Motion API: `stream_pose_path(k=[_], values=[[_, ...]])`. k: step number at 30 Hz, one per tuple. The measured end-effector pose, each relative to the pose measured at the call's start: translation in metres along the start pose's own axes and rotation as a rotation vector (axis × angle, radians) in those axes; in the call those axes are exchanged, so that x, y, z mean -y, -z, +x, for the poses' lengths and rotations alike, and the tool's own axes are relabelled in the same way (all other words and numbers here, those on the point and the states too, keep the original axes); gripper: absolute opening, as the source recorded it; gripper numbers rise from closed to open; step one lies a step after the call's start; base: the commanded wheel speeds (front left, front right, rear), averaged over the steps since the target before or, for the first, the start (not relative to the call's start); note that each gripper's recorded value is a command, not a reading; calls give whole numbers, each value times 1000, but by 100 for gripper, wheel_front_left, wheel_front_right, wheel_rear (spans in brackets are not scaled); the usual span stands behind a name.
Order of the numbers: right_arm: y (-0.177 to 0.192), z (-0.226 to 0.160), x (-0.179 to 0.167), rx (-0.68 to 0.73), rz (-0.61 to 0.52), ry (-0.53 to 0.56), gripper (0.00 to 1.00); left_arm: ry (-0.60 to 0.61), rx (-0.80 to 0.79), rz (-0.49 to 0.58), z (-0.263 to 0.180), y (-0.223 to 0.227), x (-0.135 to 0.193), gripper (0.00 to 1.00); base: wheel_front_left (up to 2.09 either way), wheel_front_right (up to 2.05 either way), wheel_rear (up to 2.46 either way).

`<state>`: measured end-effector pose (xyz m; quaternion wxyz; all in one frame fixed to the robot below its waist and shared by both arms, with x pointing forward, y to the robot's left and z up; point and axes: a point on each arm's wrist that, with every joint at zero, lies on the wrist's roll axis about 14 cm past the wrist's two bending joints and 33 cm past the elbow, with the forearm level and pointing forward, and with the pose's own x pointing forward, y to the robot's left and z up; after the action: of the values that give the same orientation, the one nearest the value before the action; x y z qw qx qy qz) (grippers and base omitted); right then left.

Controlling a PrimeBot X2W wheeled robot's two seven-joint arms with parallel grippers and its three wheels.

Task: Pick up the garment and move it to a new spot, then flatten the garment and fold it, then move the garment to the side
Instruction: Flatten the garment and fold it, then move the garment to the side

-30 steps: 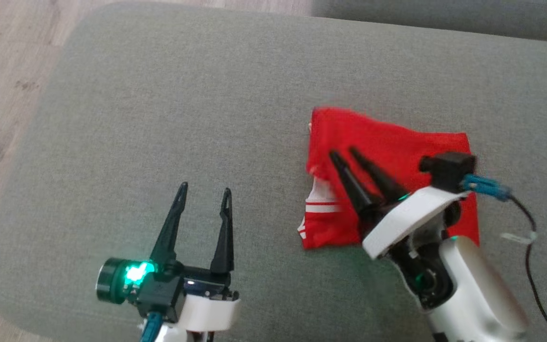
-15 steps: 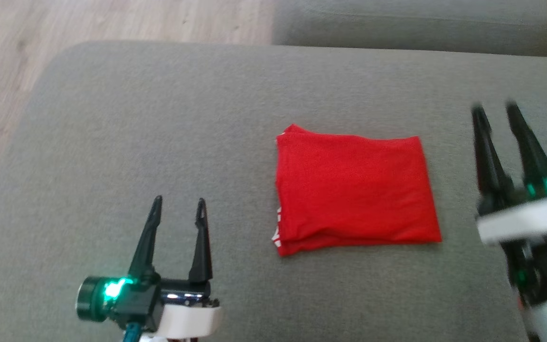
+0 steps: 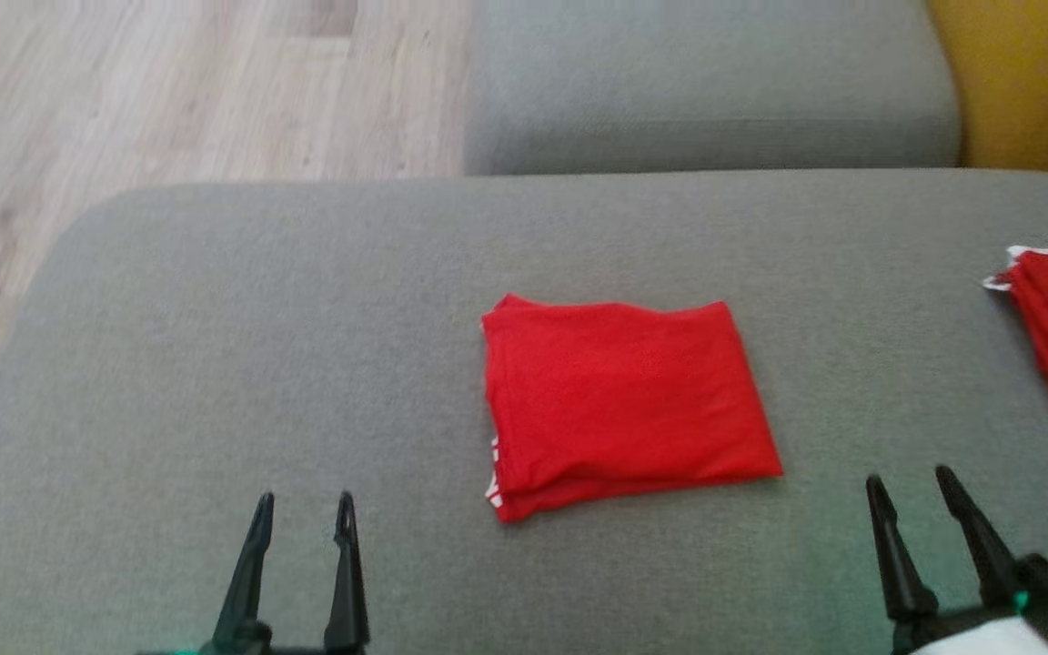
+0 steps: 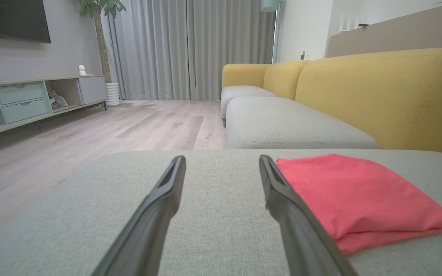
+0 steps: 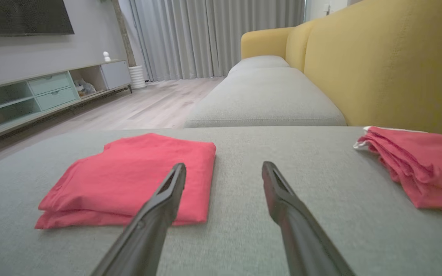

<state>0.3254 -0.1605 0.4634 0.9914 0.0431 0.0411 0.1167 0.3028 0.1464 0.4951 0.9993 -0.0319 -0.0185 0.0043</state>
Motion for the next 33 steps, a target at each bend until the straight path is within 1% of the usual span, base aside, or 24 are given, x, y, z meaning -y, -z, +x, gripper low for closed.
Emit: stream_pose_path(k=[3,10,16,30,33], values=[[1,-10,2,4,13,31,100,19,-5,-3,-4,2,3,100,0,0,0],[-6,-11,-3,28,-15,24,100,23,6,-3,-3,-1,0,100,0,0,0],[-6,-11,-3,29,-14,25,100,22,5,1,-3,-1,1,100,0,0,0],[-1,-11,-2,12,-19,29,100,19,-8,-2,-4,3,1,100,0,0,0],[7,-10,-5,-14,-25,16,100,15,-20,-4,-4,6,0,100,0,0,0]])
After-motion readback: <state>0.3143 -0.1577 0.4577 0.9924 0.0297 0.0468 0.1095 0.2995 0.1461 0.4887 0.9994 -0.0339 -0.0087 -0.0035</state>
